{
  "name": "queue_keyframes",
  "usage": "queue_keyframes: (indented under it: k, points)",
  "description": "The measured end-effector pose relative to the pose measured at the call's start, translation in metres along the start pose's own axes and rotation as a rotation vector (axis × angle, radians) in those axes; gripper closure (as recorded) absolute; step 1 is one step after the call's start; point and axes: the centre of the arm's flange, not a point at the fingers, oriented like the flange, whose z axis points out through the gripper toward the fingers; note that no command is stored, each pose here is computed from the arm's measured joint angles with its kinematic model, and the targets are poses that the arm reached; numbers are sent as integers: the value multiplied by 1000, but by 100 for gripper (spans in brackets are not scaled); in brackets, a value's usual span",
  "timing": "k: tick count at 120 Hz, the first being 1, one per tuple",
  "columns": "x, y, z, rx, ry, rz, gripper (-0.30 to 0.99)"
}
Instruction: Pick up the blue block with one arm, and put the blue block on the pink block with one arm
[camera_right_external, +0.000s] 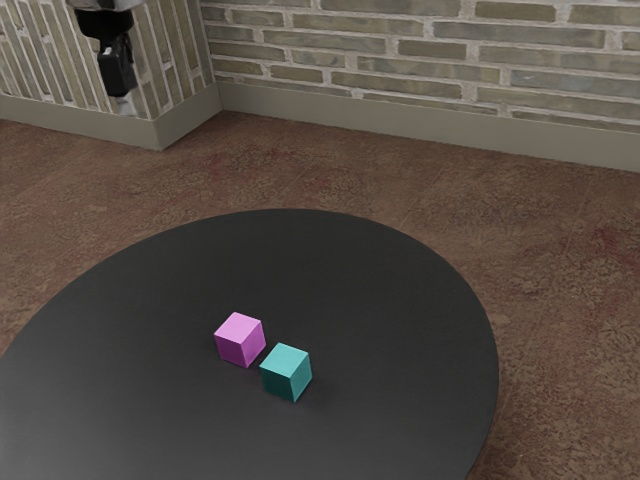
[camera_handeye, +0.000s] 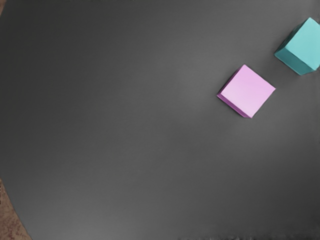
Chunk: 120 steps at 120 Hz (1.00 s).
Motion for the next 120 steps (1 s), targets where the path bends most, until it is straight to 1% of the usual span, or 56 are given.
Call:
queue_keyframes:
  k: [15, 22, 25, 29, 33, 37, 42, 55, 70, 74, 82, 90, 96, 102, 106, 115, 120]
  points:
    - [0, 0, 0, -1, 0, 83, 0]
    - [-3, 4, -16, 24, 15, 117, 0]
    - [-9, 7, -31, 50, 26, 126, 0]
    - [-19, 21, -78, 133, 60, 145, 1]
    - [-30, 37, -112, 189, 94, 168, 0]
    - [-38, 53, -139, 227, 125, 197, 0]
    - [-46, 66, -157, 253, 145, 223, 0]
    - [-54, 73, -167, 262, 143, 261, 0]
    - [-47, 72, -159, 247, 123, 304, 0]
    - [-45, 70, -152, 226, 118, 316, 0]
    - [-37, 62, -120, 142, 109, 349, 0]
    - [-35, 88, -113, 80, 142, 433, 0]
    - [-34, 129, -100, 31, 163, 530, 0]
    - [-30, 184, -75, -27, 161, 648, 0]
    - [-30, 218, -55, -59, 146, 711, 0]
    - [-39, 282, 7, -150, 85, 812, 0]
    - [-51, 312, 46, -171, 68, 852, 0]
